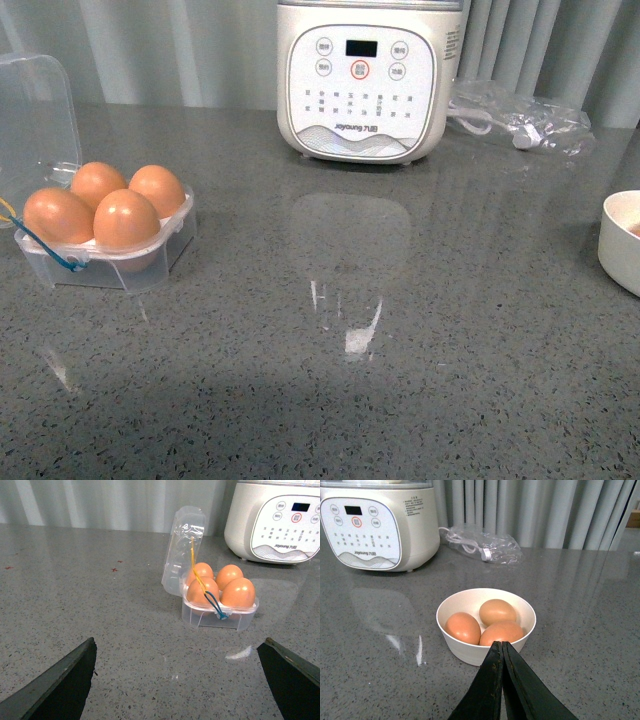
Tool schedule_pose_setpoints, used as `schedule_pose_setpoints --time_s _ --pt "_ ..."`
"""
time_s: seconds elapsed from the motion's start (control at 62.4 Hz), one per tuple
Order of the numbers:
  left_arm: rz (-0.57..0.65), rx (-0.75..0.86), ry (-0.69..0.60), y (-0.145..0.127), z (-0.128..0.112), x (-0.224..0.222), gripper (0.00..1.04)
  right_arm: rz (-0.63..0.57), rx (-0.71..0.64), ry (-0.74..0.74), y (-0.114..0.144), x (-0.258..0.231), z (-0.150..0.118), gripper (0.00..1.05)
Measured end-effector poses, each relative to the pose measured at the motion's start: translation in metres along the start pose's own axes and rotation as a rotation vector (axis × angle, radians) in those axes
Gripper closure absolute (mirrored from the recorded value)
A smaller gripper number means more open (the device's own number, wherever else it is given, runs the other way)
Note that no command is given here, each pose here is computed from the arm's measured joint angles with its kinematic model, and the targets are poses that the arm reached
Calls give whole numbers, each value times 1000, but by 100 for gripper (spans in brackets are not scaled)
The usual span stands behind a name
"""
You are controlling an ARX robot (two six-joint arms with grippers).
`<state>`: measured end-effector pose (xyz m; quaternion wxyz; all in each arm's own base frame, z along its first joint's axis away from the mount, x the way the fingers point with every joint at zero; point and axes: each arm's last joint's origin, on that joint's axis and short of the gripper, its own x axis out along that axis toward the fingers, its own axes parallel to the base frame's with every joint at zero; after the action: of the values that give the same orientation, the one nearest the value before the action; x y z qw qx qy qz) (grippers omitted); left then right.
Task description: Put egg into box
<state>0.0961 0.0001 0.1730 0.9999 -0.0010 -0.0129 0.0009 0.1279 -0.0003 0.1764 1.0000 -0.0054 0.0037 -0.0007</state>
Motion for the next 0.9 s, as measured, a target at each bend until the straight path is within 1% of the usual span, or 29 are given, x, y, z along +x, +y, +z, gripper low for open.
schedule_pose_setpoints --time_s 0.128,0.208,0.817,0.897 --pt "0 0 0 0 0 0 7 0 0 -1 0 -4 -3 101" --pt "0 0 0 0 0 0 7 0 0 -10 0 -6 -9 101" --pt "0 0 0 0 0 0 7 0 0 -15 0 -19 -9 101" --pt "0 0 0 0 0 0 7 1 0 15 0 -25 -13 101"
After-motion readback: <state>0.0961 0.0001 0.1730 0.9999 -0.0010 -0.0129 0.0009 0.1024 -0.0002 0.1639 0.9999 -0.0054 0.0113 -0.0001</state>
